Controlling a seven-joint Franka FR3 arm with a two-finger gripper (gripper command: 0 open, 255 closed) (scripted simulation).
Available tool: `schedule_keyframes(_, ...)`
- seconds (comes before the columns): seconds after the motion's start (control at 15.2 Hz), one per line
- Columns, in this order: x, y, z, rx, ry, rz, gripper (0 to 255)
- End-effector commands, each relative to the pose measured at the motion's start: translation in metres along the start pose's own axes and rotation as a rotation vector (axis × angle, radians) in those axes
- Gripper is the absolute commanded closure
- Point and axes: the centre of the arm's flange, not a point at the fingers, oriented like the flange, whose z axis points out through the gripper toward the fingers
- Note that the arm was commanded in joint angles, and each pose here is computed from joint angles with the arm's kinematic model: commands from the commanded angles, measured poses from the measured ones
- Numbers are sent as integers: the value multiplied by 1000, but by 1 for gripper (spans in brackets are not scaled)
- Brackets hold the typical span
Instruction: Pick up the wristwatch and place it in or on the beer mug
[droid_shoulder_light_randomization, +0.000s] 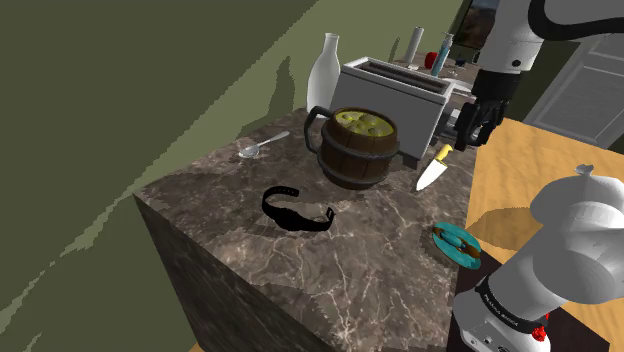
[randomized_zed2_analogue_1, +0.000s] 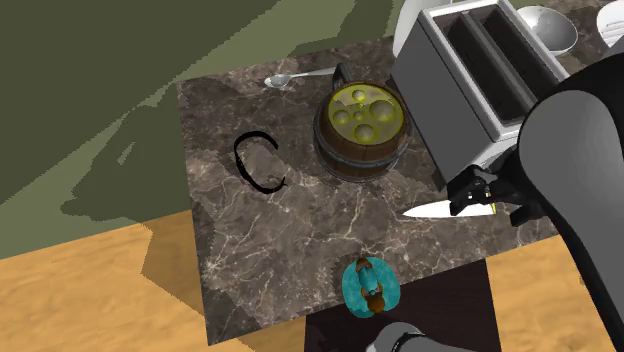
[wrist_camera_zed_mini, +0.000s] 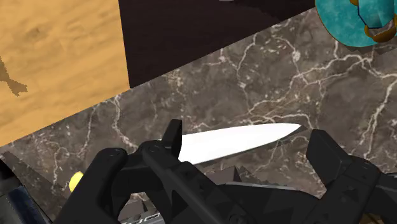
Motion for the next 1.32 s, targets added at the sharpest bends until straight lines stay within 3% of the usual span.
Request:
schedule_keyframes(0.0, 0, 0, 0, 0, 0, 0, 0)
schedule_keyframes(1.25, 46, -229, 43, 67, 98, -24, 0)
